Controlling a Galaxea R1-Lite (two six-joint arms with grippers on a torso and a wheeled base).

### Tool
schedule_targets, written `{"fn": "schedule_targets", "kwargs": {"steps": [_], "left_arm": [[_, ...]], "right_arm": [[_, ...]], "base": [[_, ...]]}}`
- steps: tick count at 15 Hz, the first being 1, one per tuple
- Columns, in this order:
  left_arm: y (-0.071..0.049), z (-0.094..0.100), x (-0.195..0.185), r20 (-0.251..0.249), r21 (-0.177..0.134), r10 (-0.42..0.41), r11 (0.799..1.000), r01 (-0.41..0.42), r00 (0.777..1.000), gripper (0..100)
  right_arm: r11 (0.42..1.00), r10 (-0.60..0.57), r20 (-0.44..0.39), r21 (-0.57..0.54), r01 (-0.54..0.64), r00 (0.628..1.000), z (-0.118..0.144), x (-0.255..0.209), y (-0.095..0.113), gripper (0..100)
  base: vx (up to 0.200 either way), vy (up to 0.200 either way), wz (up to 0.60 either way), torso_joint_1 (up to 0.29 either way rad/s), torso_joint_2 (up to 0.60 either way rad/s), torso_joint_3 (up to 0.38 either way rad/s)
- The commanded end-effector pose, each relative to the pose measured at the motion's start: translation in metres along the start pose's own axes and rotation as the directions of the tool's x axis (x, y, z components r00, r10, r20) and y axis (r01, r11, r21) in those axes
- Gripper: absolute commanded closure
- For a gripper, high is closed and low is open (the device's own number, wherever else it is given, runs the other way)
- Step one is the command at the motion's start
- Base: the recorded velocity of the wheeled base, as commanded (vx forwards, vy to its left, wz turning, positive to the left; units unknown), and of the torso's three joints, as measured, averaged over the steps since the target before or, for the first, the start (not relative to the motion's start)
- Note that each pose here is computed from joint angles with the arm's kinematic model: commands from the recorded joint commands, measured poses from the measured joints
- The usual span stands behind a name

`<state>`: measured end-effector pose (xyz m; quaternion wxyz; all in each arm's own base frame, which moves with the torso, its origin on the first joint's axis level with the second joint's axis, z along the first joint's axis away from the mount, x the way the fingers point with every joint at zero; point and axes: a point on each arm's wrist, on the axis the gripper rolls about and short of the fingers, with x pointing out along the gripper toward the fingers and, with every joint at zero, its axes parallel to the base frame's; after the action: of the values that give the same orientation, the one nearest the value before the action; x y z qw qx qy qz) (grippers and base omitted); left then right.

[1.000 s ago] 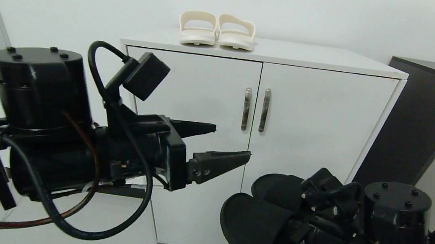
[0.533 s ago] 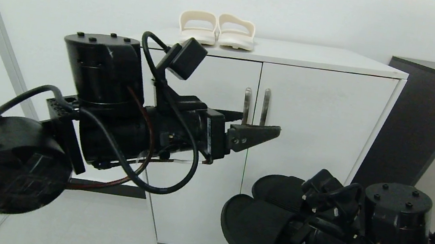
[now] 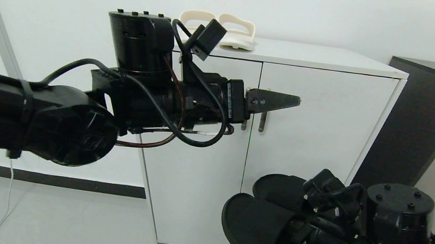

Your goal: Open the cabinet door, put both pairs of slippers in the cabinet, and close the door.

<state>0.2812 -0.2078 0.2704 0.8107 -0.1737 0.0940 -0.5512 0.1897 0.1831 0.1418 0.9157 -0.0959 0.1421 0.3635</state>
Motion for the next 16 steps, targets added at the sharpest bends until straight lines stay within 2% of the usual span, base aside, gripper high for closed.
{"fn": "schedule_targets", "kwargs": {"steps": [1,5,7,10,11,12,16], "left_arm": [[0.019,-0.007,0.016,-0.016,-0.016,0.019,1.0,-0.019,1.0,0],[0.033,-0.012,0.03,-0.004,-0.024,0.085,0.996,-0.085,0.996,0],[0.04,-0.012,0.036,0.021,-0.024,0.14,0.99,-0.139,0.99,0],[0.043,-0.01,0.04,0.028,-0.022,0.188,0.982,-0.187,0.982,0],[0.043,-0.01,0.04,0.029,-0.016,0.197,0.98,-0.197,0.98,0],[0.047,-0.012,0.044,0.034,0.007,0.229,0.973,-0.229,0.973,0],[0.06,-0.015,0.056,0.041,0.026,0.285,0.958,-0.286,0.958,0]], "right_arm": [[1.0,-0.001,-0.004,0.001,0.001,1.0,-0.001,0.001,0.0,100],[1.0,-0.003,-0.006,0.001,0.003,1.0,-0.001,0.001,-0.001,100],[1.0,-0.003,-0.006,0.001,0.003,1.0,-0.001,0.001,-0.001,100],[1.0,-0.002,-0.012,0.001,0.002,1.0,-0.002,0.003,-0.001,100],[1.0,-0.002,-0.014,0.001,0.002,1.0,-0.003,0.003,-0.001,100],[1.0,-0.002,-0.018,0.001,0.002,1.0,-0.004,0.004,0.0,100],[1.0,-0.002,-0.021,0.001,0.002,1.0,-0.004,0.005,0.0,100]], "base": [[0.0,0.0,0.0,0.0,0.0,0.0],[0.0,0.0,0.0,0.0,0.0,0.0],[0.0,0.0,0.0,0.0,0.0,0.0],[0.0,0.0,0.0,0.0,0.0,0.0],[0.0,0.0,0.0,0.0,0.0,0.0],[0.0,0.0,0.0,0.0,0.0,0.0],[0.0,0.0,0.0,0.0,0.0,0.0]]}}
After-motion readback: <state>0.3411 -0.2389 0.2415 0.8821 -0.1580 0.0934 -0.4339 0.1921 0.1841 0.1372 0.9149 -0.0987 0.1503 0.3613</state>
